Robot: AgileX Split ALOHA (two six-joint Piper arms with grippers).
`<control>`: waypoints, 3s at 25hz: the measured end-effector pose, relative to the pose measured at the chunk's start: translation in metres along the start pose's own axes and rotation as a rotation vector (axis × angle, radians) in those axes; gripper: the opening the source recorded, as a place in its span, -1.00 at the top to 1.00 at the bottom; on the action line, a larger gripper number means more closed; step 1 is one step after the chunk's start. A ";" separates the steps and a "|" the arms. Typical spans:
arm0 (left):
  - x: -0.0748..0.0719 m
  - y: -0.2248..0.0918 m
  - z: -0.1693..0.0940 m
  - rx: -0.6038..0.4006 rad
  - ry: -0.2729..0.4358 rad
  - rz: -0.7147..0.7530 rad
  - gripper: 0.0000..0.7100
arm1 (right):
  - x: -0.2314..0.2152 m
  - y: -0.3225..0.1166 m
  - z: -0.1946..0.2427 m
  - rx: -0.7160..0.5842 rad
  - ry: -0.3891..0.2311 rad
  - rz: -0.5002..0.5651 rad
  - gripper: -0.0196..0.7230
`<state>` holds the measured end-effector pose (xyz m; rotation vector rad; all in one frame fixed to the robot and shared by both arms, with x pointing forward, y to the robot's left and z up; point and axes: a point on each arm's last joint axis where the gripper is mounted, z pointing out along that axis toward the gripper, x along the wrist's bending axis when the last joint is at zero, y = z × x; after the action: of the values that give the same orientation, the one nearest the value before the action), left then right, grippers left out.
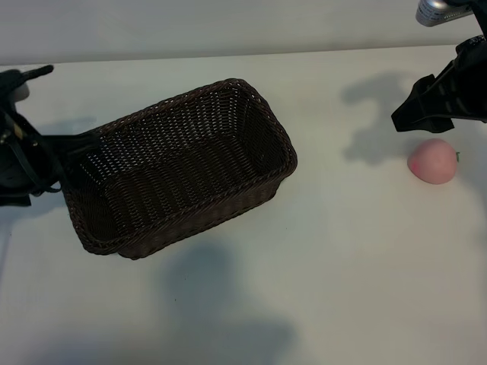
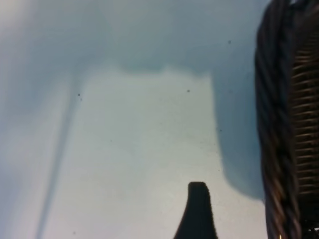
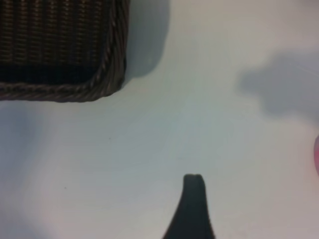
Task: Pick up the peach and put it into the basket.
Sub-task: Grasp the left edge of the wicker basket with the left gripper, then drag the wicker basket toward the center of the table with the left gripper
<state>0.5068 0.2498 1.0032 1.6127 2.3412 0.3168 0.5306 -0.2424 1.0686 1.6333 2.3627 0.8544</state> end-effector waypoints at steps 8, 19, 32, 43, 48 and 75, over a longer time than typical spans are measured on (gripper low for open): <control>-0.009 0.000 0.033 0.051 -0.030 0.013 -0.67 | 0.000 0.000 0.000 0.000 0.000 0.000 -0.66; -0.011 -0.005 0.073 0.128 0.010 0.022 -0.67 | 0.000 0.000 0.000 0.002 0.001 0.000 -0.66; -0.013 -0.007 0.085 0.136 -0.008 -0.003 -0.67 | 0.000 0.000 0.000 0.002 0.001 0.000 -0.66; -0.010 -0.016 0.092 0.122 -0.036 -0.034 -0.36 | 0.000 0.000 0.000 0.002 0.001 0.000 -0.66; -0.010 -0.015 0.090 0.114 -0.045 -0.047 -0.14 | 0.000 0.000 0.000 0.002 0.001 0.000 -0.66; -0.028 -0.001 0.055 0.033 -0.433 -0.040 0.04 | 0.000 0.000 0.000 0.002 0.001 0.000 -0.66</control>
<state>0.5350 0.2245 0.9540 1.4698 2.0510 -0.0762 0.5304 -0.2423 1.0685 1.6340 2.3648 0.8535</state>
